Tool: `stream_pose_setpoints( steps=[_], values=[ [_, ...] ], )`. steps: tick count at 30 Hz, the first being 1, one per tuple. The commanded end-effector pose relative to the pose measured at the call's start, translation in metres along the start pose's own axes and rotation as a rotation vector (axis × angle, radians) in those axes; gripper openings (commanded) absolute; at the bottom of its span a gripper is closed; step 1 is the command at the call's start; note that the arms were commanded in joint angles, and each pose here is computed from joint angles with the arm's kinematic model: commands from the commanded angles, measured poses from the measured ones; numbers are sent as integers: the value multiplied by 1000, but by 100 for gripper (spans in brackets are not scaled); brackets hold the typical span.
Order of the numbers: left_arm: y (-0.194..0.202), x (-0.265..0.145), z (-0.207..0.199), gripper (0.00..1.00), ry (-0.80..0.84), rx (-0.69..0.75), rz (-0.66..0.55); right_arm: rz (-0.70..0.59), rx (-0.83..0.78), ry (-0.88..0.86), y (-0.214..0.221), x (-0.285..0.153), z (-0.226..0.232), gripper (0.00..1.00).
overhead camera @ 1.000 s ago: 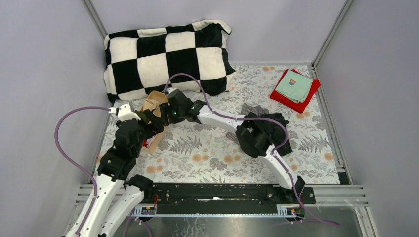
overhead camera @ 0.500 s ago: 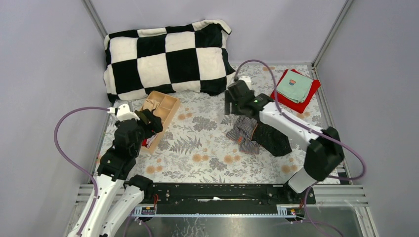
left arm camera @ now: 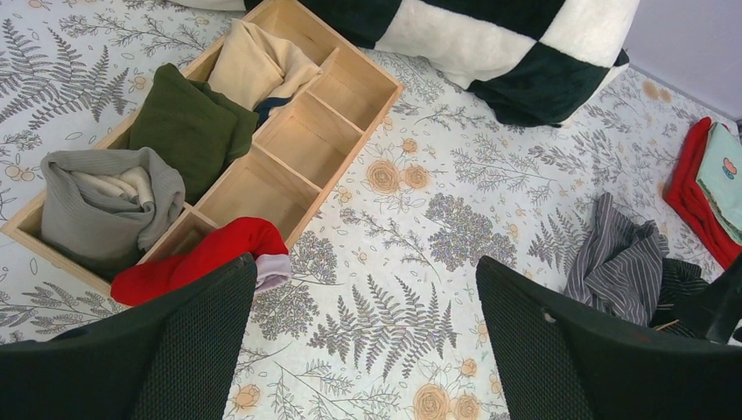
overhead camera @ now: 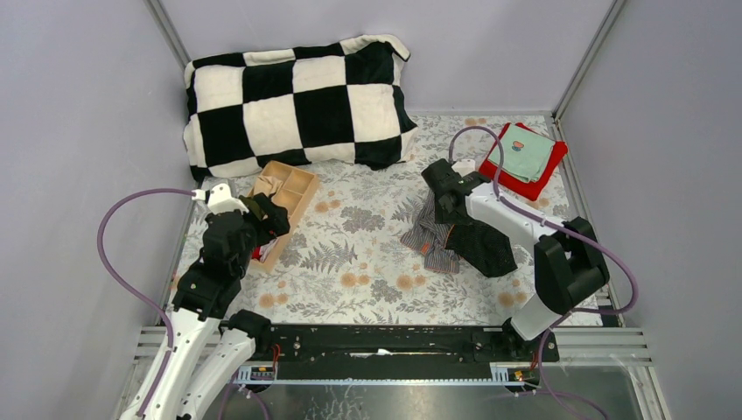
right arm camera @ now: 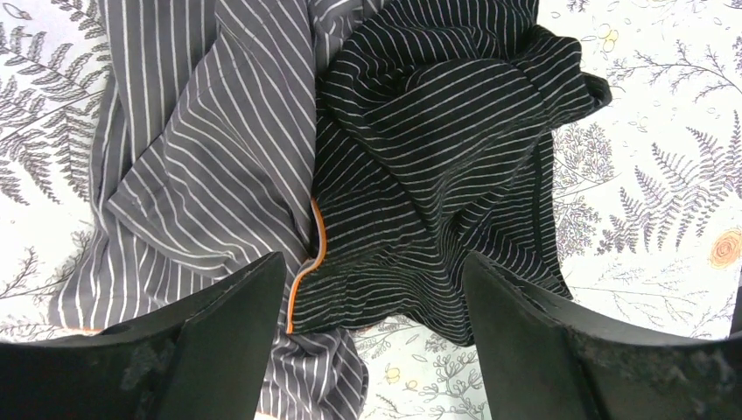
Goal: Roll the underwear
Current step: Pick up the underwear.
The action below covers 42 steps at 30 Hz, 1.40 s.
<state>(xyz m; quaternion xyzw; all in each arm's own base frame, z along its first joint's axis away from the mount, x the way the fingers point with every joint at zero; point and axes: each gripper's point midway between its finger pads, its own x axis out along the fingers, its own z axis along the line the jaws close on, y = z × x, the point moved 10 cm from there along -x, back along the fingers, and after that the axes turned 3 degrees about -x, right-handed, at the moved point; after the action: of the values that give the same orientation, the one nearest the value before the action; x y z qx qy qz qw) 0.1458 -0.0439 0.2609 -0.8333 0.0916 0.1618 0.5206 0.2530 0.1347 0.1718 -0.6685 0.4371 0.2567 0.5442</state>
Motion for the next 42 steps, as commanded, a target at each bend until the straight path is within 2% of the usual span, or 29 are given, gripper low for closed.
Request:
stream_pose_setpoints(
  steps=[1,5,14,16,18,19,21,24,26,29,31,36,42],
  values=[
    [-4,4,-3,99,23,-8,-30,-23,30,31,-6,13,4,80],
    [-3,4,-2,99,22,-8,-28,-17,37,0,-9,24,11,76],
    [-3,5,-3,99,25,-6,-24,-5,20,129,-6,44,3,45],
    [-3,5,-3,99,24,-5,-23,0,19,139,-5,46,1,41],
    [-3,5,-3,99,25,-5,-24,-3,22,143,-5,44,-2,27],
    [-3,5,-3,99,23,-5,-25,-14,30,139,-7,39,-5,13],
    [-3,6,-3,99,28,-6,-22,-46,57,120,-12,24,-12,0],
    [-3,10,-8,99,61,2,-2,-139,122,82,-25,-12,-30,0],
    [0,15,-17,99,124,0,55,-217,170,50,-34,-43,-47,0],
    [5,22,-44,99,285,-41,154,-360,241,-44,-46,-92,-73,0],
    [14,24,-66,99,330,-28,171,-472,286,-136,-52,-126,-90,0],
    [62,38,-126,99,361,77,236,-732,380,-295,-66,-209,-134,0],
    [122,74,-173,99,357,132,326,-947,410,-454,-74,-281,-168,0]
  ],
)
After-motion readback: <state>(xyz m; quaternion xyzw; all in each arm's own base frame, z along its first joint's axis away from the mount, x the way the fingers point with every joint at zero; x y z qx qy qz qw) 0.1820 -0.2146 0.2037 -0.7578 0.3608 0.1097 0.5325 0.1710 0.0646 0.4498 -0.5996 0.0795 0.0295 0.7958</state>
